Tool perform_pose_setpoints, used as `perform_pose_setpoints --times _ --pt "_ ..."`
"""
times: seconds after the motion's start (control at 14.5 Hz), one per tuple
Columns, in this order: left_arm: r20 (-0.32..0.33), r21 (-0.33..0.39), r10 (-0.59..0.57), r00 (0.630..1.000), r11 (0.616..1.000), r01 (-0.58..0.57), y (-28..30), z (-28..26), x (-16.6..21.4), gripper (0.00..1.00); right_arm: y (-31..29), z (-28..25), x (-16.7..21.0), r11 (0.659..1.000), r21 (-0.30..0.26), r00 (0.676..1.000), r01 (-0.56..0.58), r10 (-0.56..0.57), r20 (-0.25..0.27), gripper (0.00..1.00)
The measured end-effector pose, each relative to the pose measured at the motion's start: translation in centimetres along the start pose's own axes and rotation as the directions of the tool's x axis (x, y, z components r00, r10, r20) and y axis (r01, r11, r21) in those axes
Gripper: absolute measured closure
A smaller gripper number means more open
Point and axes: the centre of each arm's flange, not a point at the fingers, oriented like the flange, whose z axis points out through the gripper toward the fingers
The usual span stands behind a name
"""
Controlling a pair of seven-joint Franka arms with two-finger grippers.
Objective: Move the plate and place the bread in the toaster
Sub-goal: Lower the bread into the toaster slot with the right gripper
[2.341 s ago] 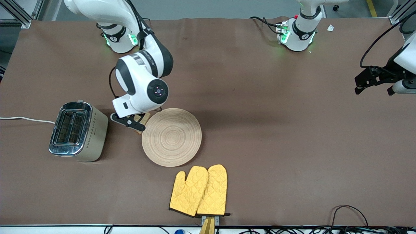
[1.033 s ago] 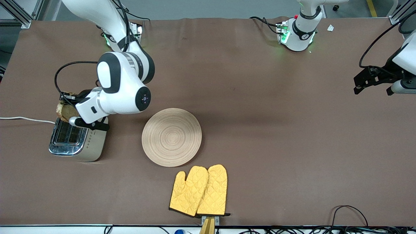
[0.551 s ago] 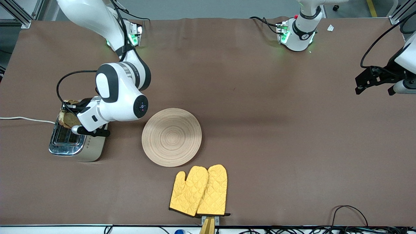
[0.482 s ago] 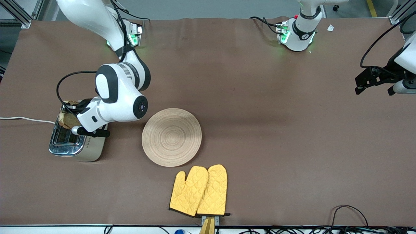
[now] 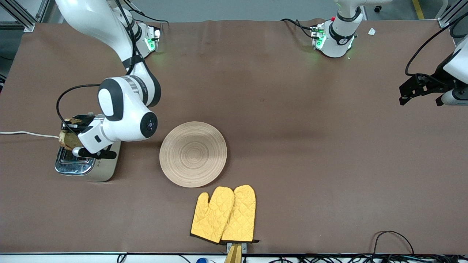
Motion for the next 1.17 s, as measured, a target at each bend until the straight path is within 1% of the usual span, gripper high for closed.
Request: perform_pose_setpoints --times 0.76,0.89,1.17 --pt "0.005 0.001 -0.007 1.0 1.0 0.007 -0.4 0.1 0.0 0.0 -1.0 2.6 1.3 1.0 0.021 0.999 0.018 -0.017 -0.028 0.97" --pt "0.005 0.001 -0.006 1.0 1.0 0.006 -0.4 0.1 0.0 0.0 -1.4 3.1 1.6 1.0 0.021 0.999 0.023 -0.023 -0.027 0.97" --pt "0.005 0.001 -0.006 1.0 1.0 0.006 -0.4 0.1 0.0 0.0 -2.7 4.2 2.1 0.999 0.011 0.999 0.041 -0.041 -0.008 0.97"
